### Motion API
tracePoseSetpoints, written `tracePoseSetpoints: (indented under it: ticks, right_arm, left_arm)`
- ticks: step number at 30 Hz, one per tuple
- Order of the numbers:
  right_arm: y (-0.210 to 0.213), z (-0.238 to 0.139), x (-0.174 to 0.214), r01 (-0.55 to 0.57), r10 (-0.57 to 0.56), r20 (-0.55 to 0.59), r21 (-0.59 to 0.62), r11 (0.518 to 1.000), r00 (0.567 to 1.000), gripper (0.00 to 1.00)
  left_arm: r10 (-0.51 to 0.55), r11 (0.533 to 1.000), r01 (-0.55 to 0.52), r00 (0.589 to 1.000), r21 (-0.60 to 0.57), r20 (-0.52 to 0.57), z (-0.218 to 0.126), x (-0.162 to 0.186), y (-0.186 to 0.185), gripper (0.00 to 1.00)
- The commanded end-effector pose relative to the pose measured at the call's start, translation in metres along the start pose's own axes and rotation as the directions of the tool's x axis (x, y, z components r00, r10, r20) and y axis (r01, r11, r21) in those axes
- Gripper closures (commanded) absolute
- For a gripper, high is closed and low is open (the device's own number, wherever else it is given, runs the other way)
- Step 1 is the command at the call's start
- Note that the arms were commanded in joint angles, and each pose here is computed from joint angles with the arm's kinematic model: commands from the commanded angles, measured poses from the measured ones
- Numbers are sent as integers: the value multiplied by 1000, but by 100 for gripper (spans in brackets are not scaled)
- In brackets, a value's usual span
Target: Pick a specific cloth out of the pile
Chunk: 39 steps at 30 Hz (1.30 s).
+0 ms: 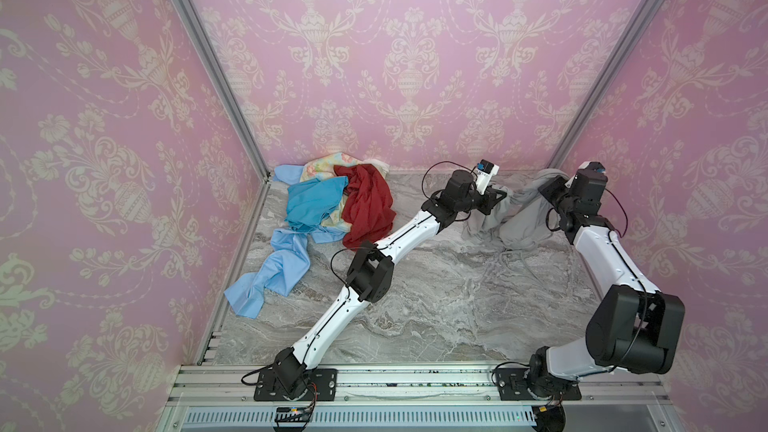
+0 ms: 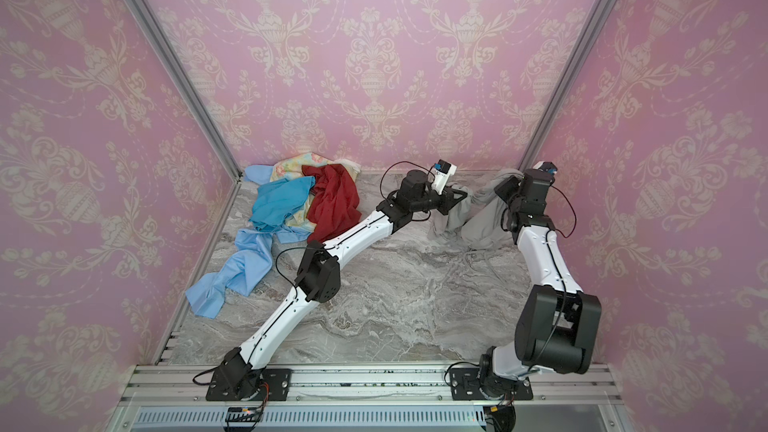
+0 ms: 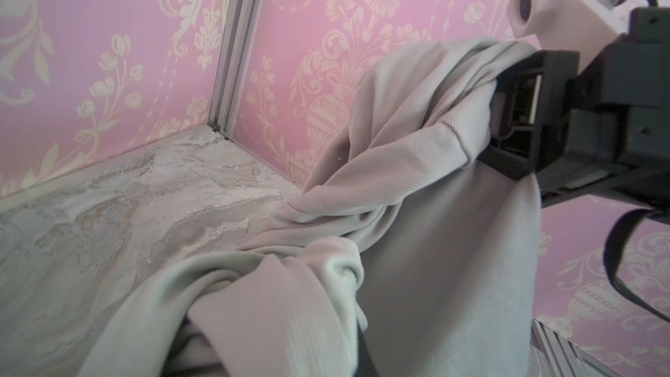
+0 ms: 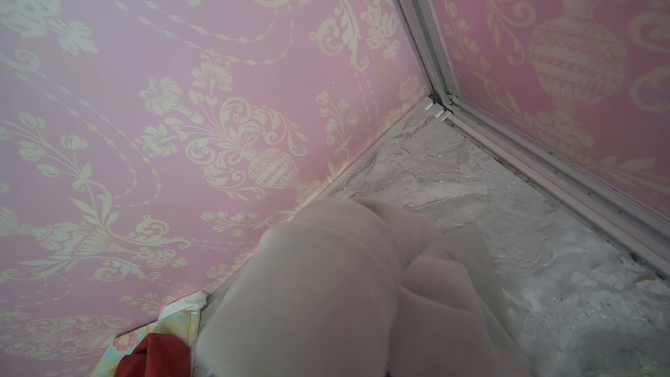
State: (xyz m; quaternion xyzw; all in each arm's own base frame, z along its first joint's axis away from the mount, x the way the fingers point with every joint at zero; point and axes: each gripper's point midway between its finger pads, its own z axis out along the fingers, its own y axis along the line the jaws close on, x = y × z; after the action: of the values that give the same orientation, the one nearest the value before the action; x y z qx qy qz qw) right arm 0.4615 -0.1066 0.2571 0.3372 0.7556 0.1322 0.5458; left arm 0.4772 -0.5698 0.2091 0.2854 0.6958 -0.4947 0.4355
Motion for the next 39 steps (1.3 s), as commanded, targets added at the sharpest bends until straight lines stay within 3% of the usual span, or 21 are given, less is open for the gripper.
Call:
tracePoseSetpoints:
  ticks: [1,7,13,24,31,39]
  right_arm:
    - [4,-3,13,34,-35,-13,-15,999,999,100]
    - [-13,-11,36,37,-35,-37,38,999,999,100]
    - [-14,-21,32,41,-40,-25,50,998,999,100]
    - [-11,-34,27,76,-75,-13,64,995,997,100]
    - [-10,-15,29,97,-96,-21,78,992,995,100]
    - [38,-2,10,111,-104,92,-77,991,990,100]
  left_arm:
    - [-93,995,93,996,18,-18,7,31,4,86]
    - [-98,995,99,993,6,-62,2,49,3,45]
    - [-67,997,69,996,19,-64,-13,56,-4,26]
    - [-1,998,0,1000,69,10,-59,29,-36,5]
    - [-4,998,0,998,69,67,-91,13,-43,3]
    - [-85,996,82,991,34,100,-119,23,-22,6]
